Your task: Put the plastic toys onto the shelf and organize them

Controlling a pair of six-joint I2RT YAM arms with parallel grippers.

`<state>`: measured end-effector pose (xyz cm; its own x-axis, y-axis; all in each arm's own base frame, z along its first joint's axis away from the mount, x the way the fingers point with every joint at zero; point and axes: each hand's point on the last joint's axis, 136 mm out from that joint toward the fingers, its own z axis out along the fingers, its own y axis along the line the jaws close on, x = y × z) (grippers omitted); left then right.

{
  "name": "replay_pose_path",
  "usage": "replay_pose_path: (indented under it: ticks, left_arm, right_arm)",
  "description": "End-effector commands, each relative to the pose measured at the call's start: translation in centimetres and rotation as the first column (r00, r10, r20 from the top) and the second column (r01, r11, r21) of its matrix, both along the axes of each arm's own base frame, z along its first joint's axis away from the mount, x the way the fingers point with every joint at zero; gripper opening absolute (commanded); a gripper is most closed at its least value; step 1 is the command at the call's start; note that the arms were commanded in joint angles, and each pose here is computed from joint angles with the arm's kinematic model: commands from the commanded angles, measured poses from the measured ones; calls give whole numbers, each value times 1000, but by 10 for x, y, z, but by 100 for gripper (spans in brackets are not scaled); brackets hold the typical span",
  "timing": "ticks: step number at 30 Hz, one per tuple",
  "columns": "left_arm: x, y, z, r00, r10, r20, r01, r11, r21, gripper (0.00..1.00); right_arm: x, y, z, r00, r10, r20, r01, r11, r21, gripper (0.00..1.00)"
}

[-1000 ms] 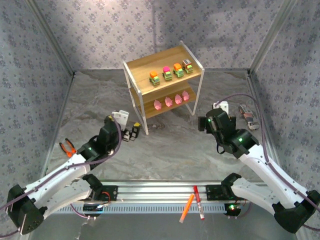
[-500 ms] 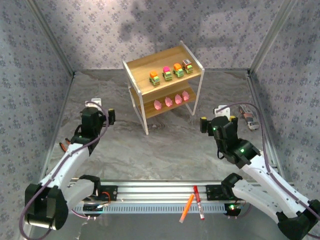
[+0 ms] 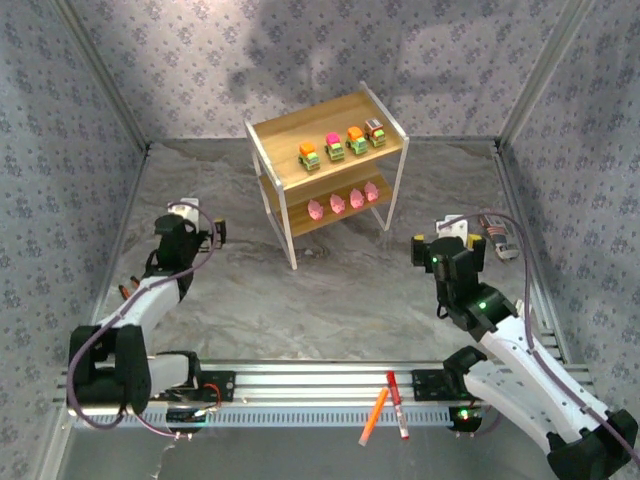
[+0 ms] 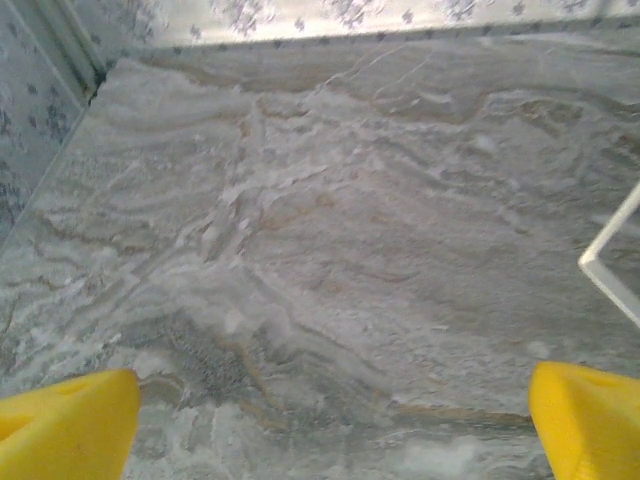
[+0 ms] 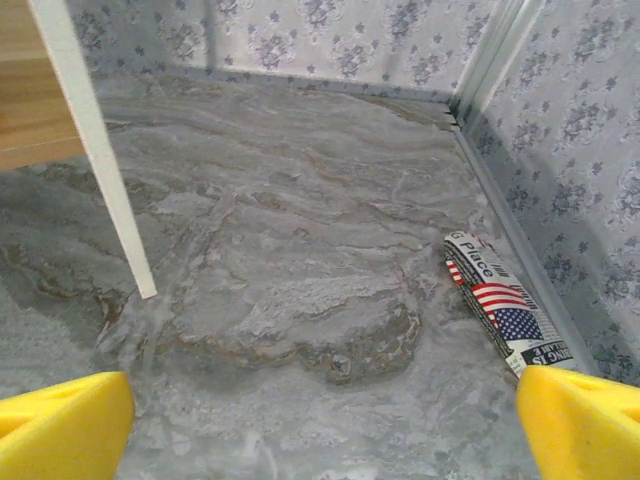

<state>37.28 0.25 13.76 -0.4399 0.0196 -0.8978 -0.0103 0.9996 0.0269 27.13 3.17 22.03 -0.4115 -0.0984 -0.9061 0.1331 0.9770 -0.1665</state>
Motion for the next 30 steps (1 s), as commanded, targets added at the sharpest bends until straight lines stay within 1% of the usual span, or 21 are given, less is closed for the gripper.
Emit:
replay_pose_path:
  ticks: [1, 5, 10, 12, 15, 20, 23, 27, 29, 30]
  left_arm:
    - [9, 1, -2, 998, -39, 54, 41, 998, -48, 100]
    - [12, 3, -14, 998, -36, 57, 38, 998, -43, 100]
    - [16, 4, -25, 998, -45, 47, 49, 996, -72, 100]
    - [16, 1, -26, 997, -63, 41, 66, 994, -82, 99]
    - [16, -4, -23, 991, -85, 105, 95, 991, -97, 100]
    - [14, -5, -26, 989, -91, 121, 102, 990, -93, 100]
    - [16, -6, -32, 989, -101, 108, 111, 989, -96, 100]
    - [22, -12, -40, 987, -140, 81, 147, 985, -95, 100]
    - [22, -12, -44, 987, -137, 79, 144, 985, -96, 100]
    - [22, -8, -46, 990, -115, 79, 122, 988, -97, 100]
  right_arm:
    - [3, -9, 0, 999, -30, 41, 30, 999, 13, 100]
    - [8, -18, -11, 997, -60, 38, 59, 998, 35, 100]
    - [17, -20, -10, 995, -34, 89, 31, 999, 40, 100]
    - [20, -24, -13, 994, -42, 102, 35, 997, 68, 100]
    - [24, -29, -17, 992, -46, 121, 37, 997, 71, 100]
    - [32, -36, -26, 991, -59, 121, 53, 997, 55, 100]
    - [39, -39, -32, 990, -54, 131, 47, 997, 59, 100]
    - [59, -32, -42, 992, 12, 122, -17, 999, 36, 99]
    - [71, -26, -47, 993, 49, 103, -50, 999, 7, 100]
    - [75, -25, -50, 994, 56, 95, -55, 998, -7, 100]
